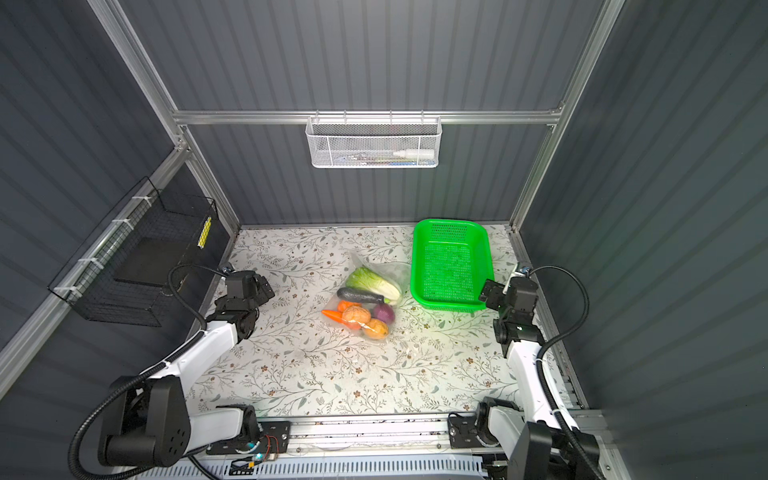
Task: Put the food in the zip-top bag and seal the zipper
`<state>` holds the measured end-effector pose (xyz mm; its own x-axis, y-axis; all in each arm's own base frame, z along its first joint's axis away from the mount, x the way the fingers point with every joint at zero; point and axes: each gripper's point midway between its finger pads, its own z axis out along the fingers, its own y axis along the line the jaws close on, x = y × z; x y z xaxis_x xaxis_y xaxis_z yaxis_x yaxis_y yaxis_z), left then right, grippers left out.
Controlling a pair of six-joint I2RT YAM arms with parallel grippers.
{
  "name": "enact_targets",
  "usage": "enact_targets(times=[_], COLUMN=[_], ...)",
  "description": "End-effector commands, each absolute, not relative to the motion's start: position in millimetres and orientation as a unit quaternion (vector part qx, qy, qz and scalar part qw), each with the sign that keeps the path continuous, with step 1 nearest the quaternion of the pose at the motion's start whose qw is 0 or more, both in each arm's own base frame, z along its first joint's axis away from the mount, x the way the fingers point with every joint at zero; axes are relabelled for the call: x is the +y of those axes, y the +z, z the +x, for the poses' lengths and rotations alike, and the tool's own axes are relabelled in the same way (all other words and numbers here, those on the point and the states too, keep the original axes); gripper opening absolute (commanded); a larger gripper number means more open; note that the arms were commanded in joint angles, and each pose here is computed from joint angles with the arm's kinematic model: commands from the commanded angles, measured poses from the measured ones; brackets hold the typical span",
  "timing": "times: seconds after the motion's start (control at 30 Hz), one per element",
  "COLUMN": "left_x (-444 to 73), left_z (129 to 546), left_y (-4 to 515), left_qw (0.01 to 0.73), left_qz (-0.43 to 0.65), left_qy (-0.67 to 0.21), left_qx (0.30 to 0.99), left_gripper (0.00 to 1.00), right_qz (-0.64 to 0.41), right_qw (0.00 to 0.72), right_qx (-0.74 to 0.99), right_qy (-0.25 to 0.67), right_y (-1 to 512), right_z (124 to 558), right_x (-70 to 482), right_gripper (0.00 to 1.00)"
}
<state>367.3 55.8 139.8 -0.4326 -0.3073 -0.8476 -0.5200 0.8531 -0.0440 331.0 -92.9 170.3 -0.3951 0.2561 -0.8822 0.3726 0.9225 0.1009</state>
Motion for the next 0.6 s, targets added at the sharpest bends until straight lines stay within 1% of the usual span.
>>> enact_targets(times=[0.0,0.2,0.37,0.43,0.5,0.57], left_x=[64.3,69.1,64.9,61.5,57.4,53.2], left_z=[368.4,364.0,366.9,370.7,373.8,375.5], left_y=[128.5,106.5,100.8,101.1,99.8,97.3], left_qw=[0.479,0.484,0.503,0.515,0.530,0.544], left_qz=[-0.252,-0.245,-0.220,-0.206,-0.190,-0.176], left_qy=[0.139,0.159,0.153,0.147,0.140,0.131], left_qx=[0.829,0.825,0.822,0.819,0.815,0.810], left_gripper=[1.00,0.99,0.99,0.99,0.99,0.99], right_qz=[0.197,0.167,0.150,0.138,0.113,0.070], right_qw=[0.553,0.563,0.580,0.574,0.570,0.587], right_qx=[0.809,0.809,0.800,0.807,0.813,0.806], right_qy=[-0.032,-0.002,0.017,0.028,0.041,0.038], right_y=[168.2,135.7,130.3,129.6,129.6,130.2], right_z=[343.3,354.8,369.8,378.2,386.5,391.0], right_x=[-93.9,-81.6,-75.3,-70.2,-56.9,-37.6], right_gripper=[0.99,0.99,0.99,0.99,0.99,0.99])
